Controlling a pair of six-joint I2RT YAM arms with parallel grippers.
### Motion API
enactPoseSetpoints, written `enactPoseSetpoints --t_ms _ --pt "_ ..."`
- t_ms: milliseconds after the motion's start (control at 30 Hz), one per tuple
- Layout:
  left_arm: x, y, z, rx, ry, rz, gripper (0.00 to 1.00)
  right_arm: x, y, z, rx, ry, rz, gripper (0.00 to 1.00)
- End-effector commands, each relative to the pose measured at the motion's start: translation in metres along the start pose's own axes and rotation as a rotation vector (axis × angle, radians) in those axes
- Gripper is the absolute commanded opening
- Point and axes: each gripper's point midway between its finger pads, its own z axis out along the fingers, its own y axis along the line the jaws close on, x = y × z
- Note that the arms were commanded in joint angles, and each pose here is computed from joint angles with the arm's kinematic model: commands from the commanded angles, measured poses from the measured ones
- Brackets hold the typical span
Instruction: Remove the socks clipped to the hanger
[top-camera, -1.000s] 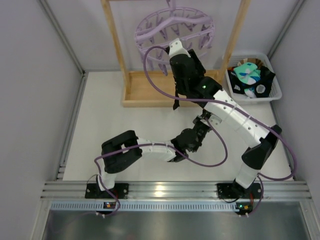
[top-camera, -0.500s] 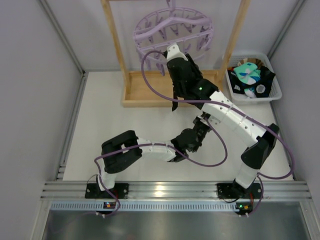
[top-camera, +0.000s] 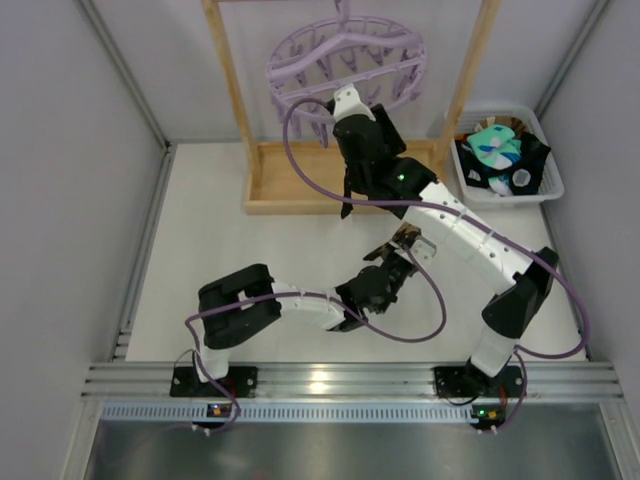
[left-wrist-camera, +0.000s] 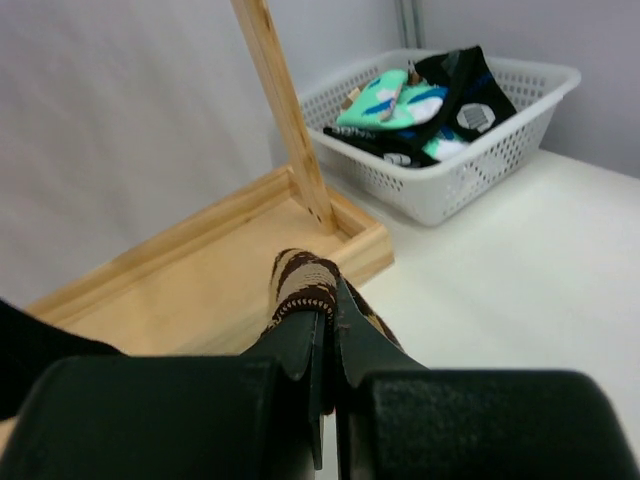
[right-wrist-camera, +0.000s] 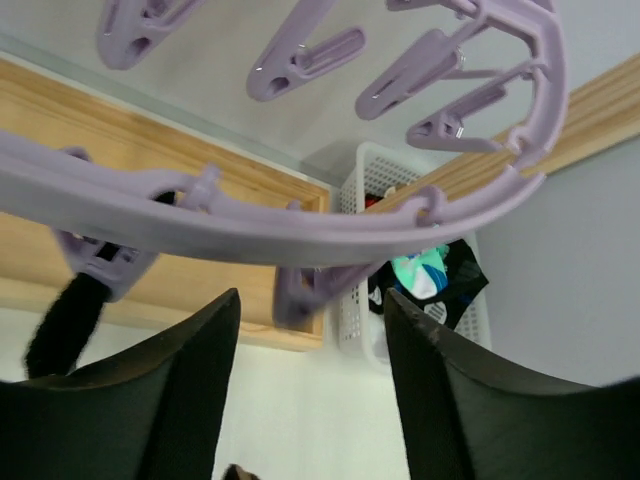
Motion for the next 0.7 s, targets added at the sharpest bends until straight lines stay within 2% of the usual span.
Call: enactPoseSetpoints --t_ms 0,133,233,333,367,567,633,667 --pt "-0.039 0.017 -0.016 0.014 -0.057 -0.142 0.0 -0.013 0.006 -0.016 -0.102 -0.043 0.076 0.59" --pt "-0.041 0.018 -0.042 0.115 -0.004 -0.226 0.0 -0.01 0.01 -0.041 -0.282 -0.043 0.193 0.72" --pt "-0.035 0.021 -0.067 0.174 0.038 -0.288 0.0 -0.008 0.016 -0.061 -0.407 -0.059 0.262 0.76" --pt "-0.029 0.025 -0.087 0.226 0.092 -0.358 0.0 0.0 -0.004 -0.089 -0.477 -0.093 0.328 0.81" --pt "-0.039 0.03 -0.092 0.247 0.084 -0.39 0.0 0.002 -0.007 -0.096 -0.494 -0.093 0.364 0.84" --pt "-0.031 0.04 -0.119 0.407 0.208 -0.519 0.0 0.042 -0.027 -0.14 -0.642 -0.137 0.453 0.88" --pt "-0.039 0.039 -0.132 0.514 0.23 -0.571 0.0 0.059 -0.02 -0.158 -0.745 -0.153 0.446 0.88" --pt "-0.044 0.037 -0.138 0.566 0.23 -0.598 0.0 0.061 -0.006 -0.174 -0.869 -0.174 0.424 0.89"
